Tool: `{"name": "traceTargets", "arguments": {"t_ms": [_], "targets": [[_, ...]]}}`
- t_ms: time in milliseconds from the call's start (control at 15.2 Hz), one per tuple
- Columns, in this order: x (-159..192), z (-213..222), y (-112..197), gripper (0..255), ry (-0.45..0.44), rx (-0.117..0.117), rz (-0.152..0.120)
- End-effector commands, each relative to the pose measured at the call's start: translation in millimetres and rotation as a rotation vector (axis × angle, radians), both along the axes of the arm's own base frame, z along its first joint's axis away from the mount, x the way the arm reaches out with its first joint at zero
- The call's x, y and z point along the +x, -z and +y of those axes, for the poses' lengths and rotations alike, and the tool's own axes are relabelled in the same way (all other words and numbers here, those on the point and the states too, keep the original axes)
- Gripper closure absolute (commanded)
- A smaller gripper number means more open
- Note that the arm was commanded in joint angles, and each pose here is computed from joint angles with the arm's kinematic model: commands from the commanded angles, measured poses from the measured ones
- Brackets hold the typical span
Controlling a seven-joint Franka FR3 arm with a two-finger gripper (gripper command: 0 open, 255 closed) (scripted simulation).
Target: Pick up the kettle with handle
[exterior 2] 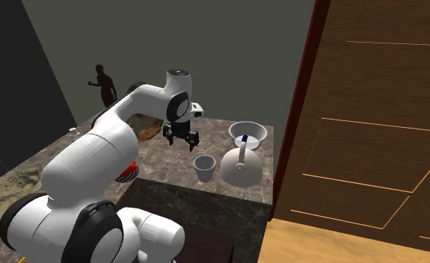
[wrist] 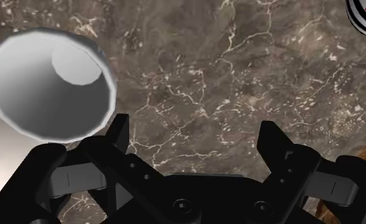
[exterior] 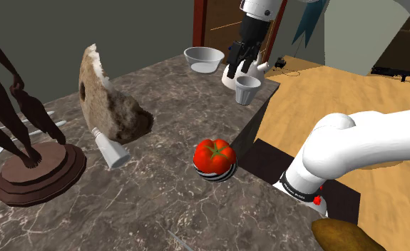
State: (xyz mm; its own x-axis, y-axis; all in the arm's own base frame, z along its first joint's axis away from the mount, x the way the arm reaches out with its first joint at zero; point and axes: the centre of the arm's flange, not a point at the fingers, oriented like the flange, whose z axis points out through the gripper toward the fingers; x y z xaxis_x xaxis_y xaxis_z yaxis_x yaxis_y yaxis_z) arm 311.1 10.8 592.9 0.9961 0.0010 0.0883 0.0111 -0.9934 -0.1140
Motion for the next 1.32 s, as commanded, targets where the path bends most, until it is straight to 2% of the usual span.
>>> {"name": "traceTargets", "arguments": {"t_ms": [0,1254], "targets": [[0,0,0,0,0.0,0.0,0.0],[100,-225,-55,0,-0.056,-0.022,0.058]]}}
